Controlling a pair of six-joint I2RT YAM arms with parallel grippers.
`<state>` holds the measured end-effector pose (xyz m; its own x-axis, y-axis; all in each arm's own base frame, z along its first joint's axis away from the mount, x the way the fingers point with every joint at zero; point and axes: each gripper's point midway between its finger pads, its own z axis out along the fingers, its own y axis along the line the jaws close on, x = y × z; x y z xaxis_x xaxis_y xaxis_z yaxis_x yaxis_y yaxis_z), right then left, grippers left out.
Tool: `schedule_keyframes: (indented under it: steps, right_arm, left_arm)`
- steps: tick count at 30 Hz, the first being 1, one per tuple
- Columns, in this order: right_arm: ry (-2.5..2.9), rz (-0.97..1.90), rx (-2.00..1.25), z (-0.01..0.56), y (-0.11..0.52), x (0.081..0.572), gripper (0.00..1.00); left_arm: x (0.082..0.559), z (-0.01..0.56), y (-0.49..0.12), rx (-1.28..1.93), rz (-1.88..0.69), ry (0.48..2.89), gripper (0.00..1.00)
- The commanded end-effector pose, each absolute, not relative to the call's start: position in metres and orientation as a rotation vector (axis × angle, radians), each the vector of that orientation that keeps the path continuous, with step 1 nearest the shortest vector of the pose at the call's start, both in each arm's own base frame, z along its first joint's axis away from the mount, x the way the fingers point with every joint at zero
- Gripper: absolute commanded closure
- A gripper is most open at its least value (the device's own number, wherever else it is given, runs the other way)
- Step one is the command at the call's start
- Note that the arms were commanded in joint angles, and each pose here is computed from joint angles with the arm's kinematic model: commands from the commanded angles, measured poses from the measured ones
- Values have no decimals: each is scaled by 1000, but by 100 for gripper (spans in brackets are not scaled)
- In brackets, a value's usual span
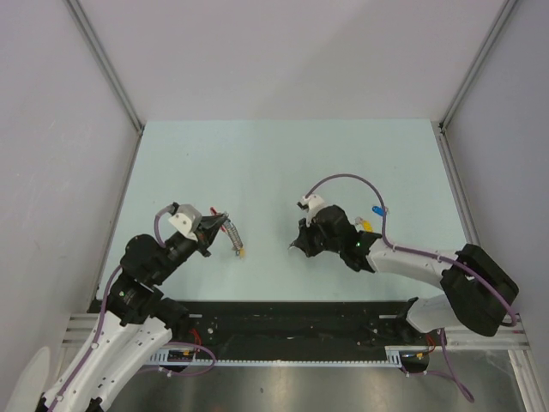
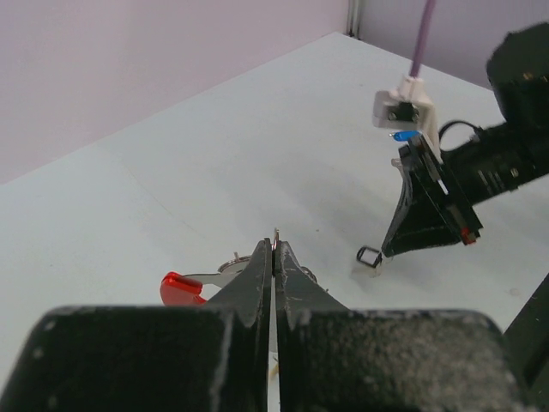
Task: Put the keys on the keyring
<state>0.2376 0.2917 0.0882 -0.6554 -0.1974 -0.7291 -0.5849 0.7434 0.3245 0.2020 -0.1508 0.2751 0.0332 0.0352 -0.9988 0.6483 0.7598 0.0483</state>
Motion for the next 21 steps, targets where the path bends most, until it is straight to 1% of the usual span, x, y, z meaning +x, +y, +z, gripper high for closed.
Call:
schedule_keyframes:
  steps: [1, 3, 7, 10, 11, 12, 14, 15, 17, 18, 19, 20, 21]
  right_arm:
    - [1925, 611, -546, 106, 298, 257, 100]
    - [1848, 573, -592, 102, 302, 247, 100]
    - [1860, 552, -617, 73, 297, 230, 100]
    - [1888, 565, -619, 63, 294, 213, 100]
    - [1903, 564, -619, 60, 292, 209, 98]
    - [1942, 565, -622, 53, 289, 202, 91]
    - [1966, 585, -633, 54, 288, 191, 82]
    - [2008, 568, -648, 47, 282, 185, 74]
    - [2013, 622, -633, 59, 282, 178, 68]
    - [2049, 615, -649, 55, 277, 172, 64]
    - [2069, 618, -633, 57, 273, 172, 62]
    - [2059, 650, -622, 72, 277, 174, 61]
    - [2121, 615, -639, 66, 268, 171, 59]
  left_arm:
    - [203, 291, -147, 538, -516, 1423, 100]
    - [203, 292, -146, 534, -513, 1420, 100]
    - [204, 292, -145, 528, -510, 1422, 100]
    - [204, 290, -146, 531, -512, 1427, 100]
    - [204, 289, -146, 530, -512, 1429, 99]
    - [204, 289, -146, 531, -510, 1429, 99]
    - [205, 289, -146, 531, -510, 1430, 99]
    - [204, 289, -147, 534, -514, 1429, 99]
    - [205, 289, -147, 535, -514, 1431, 100]
    - [204, 290, -147, 534, -516, 1428, 100]
    - [204, 289, -147, 536, -517, 1429, 100]
    - [204, 289, -148, 539, -517, 1431, 100]
    - [204, 290, -148, 540, -521, 1430, 100]
